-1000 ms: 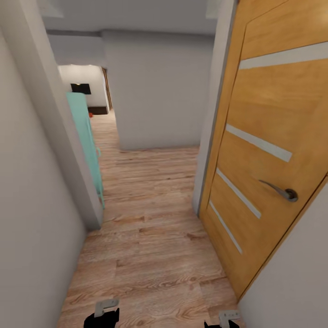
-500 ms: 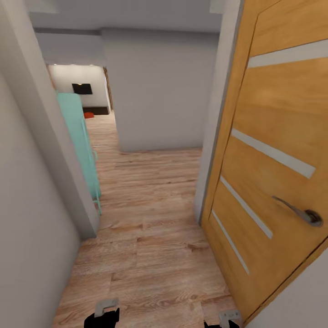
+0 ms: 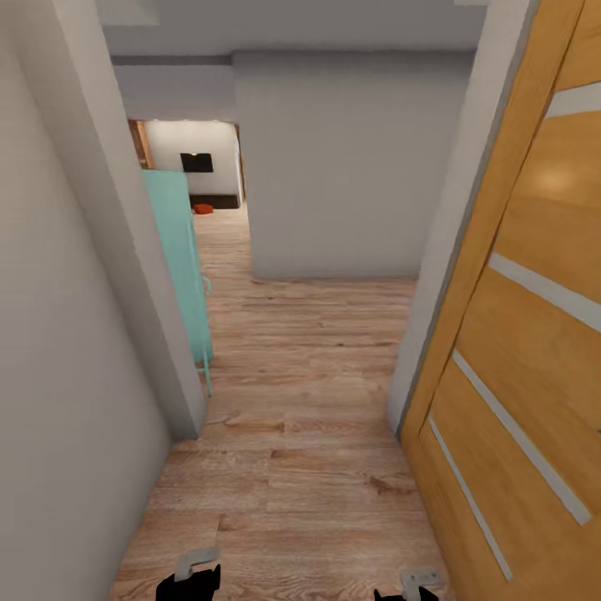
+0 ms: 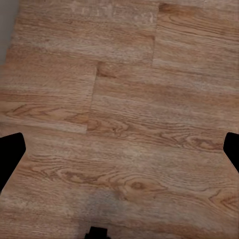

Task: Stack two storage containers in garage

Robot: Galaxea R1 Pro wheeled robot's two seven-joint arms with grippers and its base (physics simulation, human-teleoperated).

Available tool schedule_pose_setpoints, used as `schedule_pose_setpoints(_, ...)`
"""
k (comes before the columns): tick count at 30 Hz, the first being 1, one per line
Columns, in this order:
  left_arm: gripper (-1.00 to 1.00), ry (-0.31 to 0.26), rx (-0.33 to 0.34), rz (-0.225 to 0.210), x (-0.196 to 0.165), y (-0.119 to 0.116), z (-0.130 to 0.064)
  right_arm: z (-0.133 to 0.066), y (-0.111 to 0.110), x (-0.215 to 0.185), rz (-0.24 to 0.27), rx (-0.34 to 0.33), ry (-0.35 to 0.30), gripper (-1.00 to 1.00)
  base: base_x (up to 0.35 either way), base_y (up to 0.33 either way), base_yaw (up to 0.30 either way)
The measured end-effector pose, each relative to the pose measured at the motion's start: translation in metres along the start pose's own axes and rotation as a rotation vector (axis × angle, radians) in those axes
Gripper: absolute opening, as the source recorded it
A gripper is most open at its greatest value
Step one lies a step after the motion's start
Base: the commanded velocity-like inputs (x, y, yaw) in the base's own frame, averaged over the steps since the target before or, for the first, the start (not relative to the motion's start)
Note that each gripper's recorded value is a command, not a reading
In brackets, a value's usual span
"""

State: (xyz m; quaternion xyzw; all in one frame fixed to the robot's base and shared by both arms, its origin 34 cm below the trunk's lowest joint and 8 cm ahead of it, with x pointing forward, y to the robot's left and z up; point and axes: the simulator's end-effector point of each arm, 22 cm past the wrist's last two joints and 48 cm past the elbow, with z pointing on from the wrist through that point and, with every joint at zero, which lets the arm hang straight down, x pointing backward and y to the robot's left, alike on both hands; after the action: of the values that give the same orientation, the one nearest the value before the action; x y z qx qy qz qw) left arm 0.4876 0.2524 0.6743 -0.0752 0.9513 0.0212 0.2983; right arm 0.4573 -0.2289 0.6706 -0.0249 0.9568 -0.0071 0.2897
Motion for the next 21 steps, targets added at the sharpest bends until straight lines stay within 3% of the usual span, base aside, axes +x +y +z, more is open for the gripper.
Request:
schedule_pose_setpoints(6,1.00,0.000,0.000,0.000,0.0000,0.0000,0.0000,0.0000,0.0000,0.0000,0.000,0.000,0.000,1.00,0.328,-0.075,0.234)
schedule_pose_setpoints(21,1.00,0.000,0.000,0.000,0.0000,-0.0001,0.0000,0.0000,-0.0001,0.0000,0.000,0.000,0.000,1.00,0.328,-0.088,0.030)
